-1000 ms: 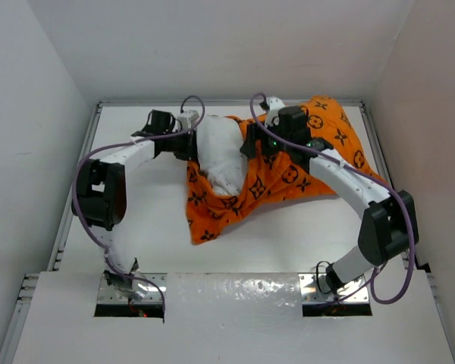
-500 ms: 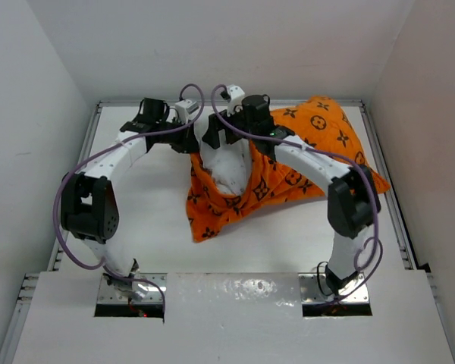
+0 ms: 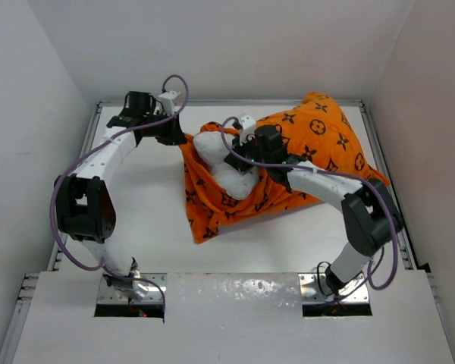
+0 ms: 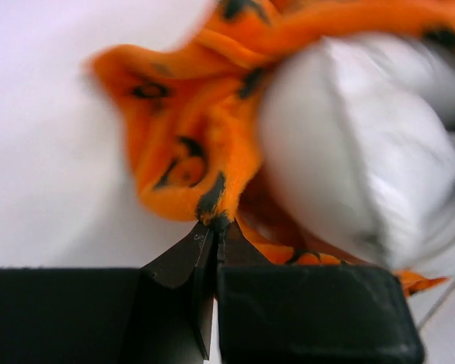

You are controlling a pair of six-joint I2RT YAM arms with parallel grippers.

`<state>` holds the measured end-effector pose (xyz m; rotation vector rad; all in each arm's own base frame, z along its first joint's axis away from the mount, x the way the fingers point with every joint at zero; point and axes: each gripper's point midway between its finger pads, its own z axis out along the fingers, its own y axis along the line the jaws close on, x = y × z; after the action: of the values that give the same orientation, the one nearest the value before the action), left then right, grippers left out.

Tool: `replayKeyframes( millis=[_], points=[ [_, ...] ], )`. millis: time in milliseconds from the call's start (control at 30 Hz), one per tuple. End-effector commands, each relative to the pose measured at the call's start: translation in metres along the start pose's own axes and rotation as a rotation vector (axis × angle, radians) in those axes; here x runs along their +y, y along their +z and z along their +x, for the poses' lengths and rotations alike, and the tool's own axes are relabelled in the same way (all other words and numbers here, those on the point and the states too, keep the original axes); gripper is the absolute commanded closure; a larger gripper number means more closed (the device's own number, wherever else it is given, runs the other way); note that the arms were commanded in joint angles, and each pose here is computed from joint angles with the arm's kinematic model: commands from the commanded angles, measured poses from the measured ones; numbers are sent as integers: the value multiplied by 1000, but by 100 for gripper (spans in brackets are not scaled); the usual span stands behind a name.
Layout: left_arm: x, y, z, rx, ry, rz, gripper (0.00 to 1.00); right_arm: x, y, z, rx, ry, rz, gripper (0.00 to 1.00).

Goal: Put the pillow into the pillowcase

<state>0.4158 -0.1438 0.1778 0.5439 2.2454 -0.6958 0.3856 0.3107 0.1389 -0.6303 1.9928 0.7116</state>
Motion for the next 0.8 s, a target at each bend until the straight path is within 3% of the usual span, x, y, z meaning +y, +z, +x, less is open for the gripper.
replayKeyframes(
  millis=[0, 67, 200, 267, 300, 367, 400, 533, 633, 733, 767],
  points=[
    [44, -66, -105, -304, 160, -250, 100, -11, -41, 116, 343, -4, 38, 100],
    [43, -68, -115, -324, 184, -240, 100, -6, -53, 149, 451, 7, 30, 100],
    [4, -72, -139, -370, 223, -44, 100, -4, -49, 166, 494, -30, 57, 100],
    [-35, -81, -147, -379, 270, 152, 100, -13, -31, 158, 503, -17, 104, 100],
    [-62, -93, -153, -392, 315, 290, 100, -16, -16, 134, 468, -20, 126, 100],
    [-88, -102, -144, -358, 347, 420, 100, -24, 8, 126, 466, -12, 151, 100],
    [-104, -114, -147, -369, 381, 486, 100, -24, 24, 91, 415, -18, 157, 100],
    [-136, -143, -156, -382, 403, 581, 100, -53, 68, 79, 456, 29, 240, 100],
    [-137, -143, -149, -358, 439, 539, 100, -69, 79, 49, 322, 156, 251, 100],
    [-116, -109, -124, -259, 351, 428, 100, -56, 75, -6, 99, 200, 174, 95],
    [-109, -94, -106, -216, 310, 419, 97, -42, 67, -30, 40, 183, 125, 79]
  ],
)
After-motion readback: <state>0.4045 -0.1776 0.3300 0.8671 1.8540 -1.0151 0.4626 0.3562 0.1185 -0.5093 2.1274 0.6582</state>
